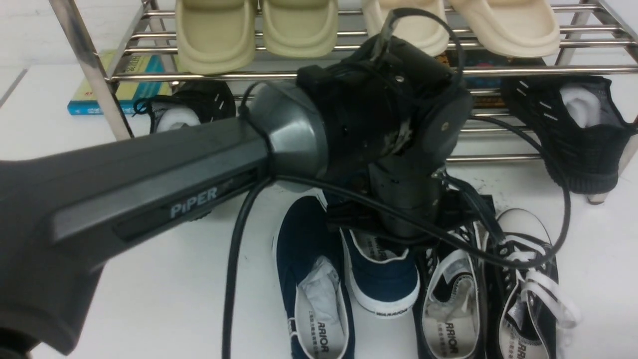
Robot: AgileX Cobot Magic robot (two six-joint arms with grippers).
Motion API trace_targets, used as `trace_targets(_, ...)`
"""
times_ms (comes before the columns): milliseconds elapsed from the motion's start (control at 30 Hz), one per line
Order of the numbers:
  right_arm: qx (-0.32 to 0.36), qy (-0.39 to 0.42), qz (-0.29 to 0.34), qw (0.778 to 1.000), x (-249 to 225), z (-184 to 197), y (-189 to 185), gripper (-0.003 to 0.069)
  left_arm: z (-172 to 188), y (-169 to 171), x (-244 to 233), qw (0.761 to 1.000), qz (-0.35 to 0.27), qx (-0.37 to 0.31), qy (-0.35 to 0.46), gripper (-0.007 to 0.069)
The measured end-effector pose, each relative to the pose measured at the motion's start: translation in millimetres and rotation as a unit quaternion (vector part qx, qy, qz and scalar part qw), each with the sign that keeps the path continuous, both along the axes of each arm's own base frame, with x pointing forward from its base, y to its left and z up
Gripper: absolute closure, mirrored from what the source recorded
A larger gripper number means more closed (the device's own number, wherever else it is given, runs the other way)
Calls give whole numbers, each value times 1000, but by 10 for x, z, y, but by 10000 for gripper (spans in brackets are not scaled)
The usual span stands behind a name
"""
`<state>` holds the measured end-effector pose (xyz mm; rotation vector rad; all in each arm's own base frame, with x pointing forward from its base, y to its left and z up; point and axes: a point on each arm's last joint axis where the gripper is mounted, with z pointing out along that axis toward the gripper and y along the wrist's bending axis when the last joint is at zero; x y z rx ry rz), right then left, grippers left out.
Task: Take the shoes off the shelf with your hand on the white table.
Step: 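Set the held shoe down on the floor in front of the rack with the left gripper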
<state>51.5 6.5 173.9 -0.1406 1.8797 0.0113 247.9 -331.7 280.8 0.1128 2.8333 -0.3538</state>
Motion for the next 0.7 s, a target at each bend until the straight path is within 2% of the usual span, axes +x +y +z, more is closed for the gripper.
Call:
trace_targets(333, 0, 0, 0, 1000, 0, 0, 0, 419, 3, -234, -360, 998, -52, 19, -23, 584)
trace_targets(533, 0, 0, 0, 1000, 0, 0, 0, 419, -13, -262, -421, 998, -56, 30, -26, 583)
trace_targets(700, 0, 0, 0, 1000, 0, 0, 0, 419, -114, -212, -436, 996, -53, 69, -11, 583)
